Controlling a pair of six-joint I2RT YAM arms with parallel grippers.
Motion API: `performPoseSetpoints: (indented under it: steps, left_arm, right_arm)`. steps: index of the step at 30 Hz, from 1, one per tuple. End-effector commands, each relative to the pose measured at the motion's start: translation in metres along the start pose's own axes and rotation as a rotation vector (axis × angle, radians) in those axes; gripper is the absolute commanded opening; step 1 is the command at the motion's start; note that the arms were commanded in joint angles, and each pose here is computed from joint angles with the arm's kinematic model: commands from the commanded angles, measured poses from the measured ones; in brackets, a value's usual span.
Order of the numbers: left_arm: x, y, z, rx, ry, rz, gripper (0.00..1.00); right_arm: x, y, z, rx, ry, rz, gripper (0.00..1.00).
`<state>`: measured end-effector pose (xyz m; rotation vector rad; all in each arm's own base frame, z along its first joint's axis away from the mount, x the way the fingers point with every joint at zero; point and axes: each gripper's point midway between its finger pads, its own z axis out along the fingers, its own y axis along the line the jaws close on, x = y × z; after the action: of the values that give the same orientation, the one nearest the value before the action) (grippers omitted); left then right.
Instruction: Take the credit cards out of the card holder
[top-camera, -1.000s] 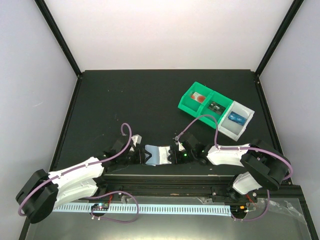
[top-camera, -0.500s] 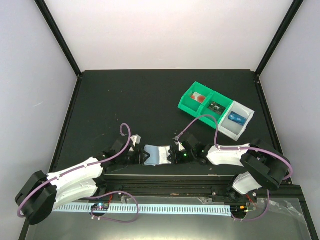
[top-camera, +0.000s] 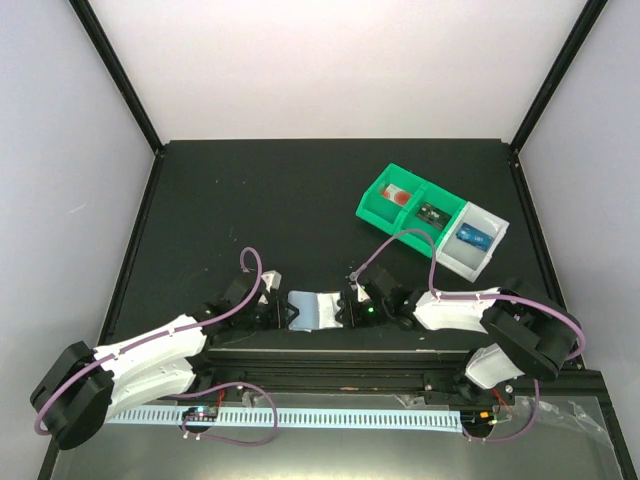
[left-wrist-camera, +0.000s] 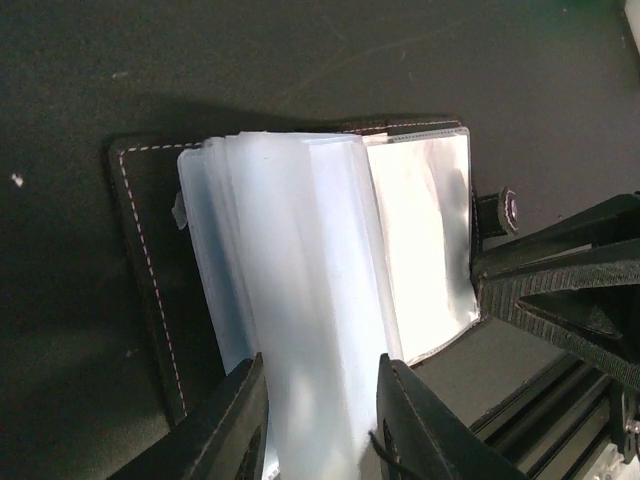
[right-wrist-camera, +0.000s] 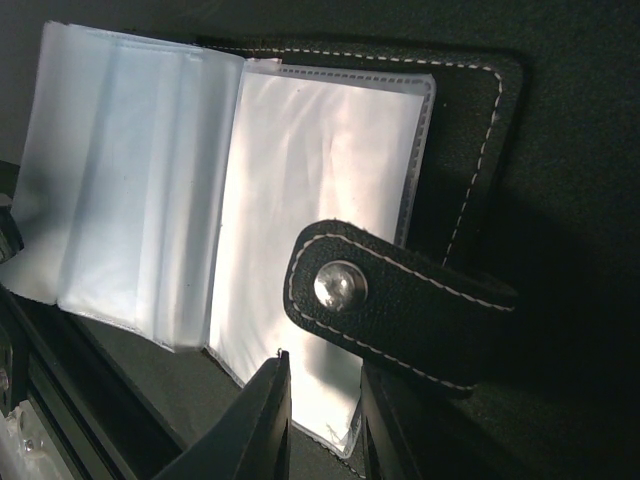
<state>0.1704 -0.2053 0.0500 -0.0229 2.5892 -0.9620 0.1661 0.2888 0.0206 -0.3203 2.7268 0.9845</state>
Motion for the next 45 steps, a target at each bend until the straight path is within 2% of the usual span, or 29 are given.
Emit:
performPoseSetpoints:
  steps: [1,8,14,21,35,45]
  left_arm:
    - [-0.005,-0.002,-0.003,-0.008,-0.015,0.004,0.33]
    - [-0.004,-0.005,-0.002,0.010,-0.012,0.009,0.14]
    - [-0.005,-0.010,-0.002,0.032,-0.010,0.018,0.02]
    - [-0.012,-0.041,-0.005,0.175,-0.014,0.041,0.02]
    - [-0.021,-0.092,-0.001,0.341,0.037,0.041,0.02]
    - [-0.013,-0.121,0.011,0.432,0.091,0.060,0.09]
  right_arm:
    - [0.005,-0.020,0.006,0.073,-0.004,0.009,0.23]
    - [0.006,-0.021,0.007,0.075,-0.001,0.011,0.23]
    - [0.005,-0.020,0.007,0.073,-0.004,0.011,0.23]
    - [0.005,-0.018,0.007,0.059,-0.008,0.014,0.23]
    - [0.002,-0.012,0.005,0.029,-0.027,0.004,0.23]
    - [0.002,-0.013,0.005,0.024,-0.031,-0.001,0.23]
